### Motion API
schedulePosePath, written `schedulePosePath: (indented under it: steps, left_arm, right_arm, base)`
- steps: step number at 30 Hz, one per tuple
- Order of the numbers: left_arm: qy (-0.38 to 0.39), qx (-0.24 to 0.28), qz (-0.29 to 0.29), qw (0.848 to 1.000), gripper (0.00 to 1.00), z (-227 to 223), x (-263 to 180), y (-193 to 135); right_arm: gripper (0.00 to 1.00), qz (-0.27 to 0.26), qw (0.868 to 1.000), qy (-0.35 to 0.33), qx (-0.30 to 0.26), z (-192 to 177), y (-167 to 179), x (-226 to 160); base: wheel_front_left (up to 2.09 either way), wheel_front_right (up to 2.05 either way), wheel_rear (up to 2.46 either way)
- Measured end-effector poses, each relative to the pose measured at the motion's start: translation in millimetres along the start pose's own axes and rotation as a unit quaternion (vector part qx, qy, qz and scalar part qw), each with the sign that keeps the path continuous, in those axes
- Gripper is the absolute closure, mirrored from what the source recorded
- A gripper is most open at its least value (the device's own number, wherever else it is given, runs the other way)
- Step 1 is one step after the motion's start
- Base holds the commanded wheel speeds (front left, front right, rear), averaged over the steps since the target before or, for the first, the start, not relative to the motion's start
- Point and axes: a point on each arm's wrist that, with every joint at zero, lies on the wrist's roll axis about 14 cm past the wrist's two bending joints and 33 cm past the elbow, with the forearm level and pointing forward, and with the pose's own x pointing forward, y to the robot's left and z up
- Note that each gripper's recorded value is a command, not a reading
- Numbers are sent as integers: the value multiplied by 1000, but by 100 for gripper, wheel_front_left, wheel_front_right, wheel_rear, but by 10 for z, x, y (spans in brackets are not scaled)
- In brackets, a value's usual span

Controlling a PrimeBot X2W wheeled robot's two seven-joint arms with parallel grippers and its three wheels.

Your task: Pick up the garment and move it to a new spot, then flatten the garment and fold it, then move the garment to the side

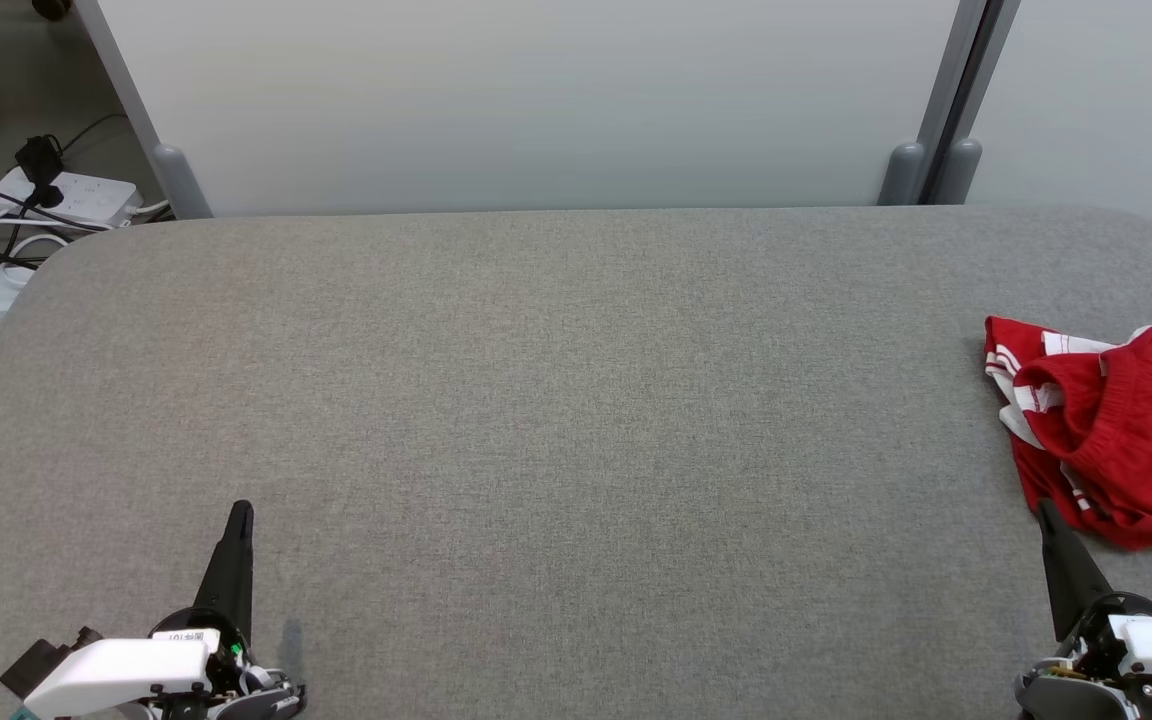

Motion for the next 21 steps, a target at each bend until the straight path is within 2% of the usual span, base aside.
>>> schedulePosePath:
  steps: [21]
  left_arm:
    - [0, 0, 0, 1000, 100, 1, 0, -1]
  right_arm:
    - [100, 0, 1000, 0, 0, 1, 1, 0]
  base:
    - [0, 0, 0]
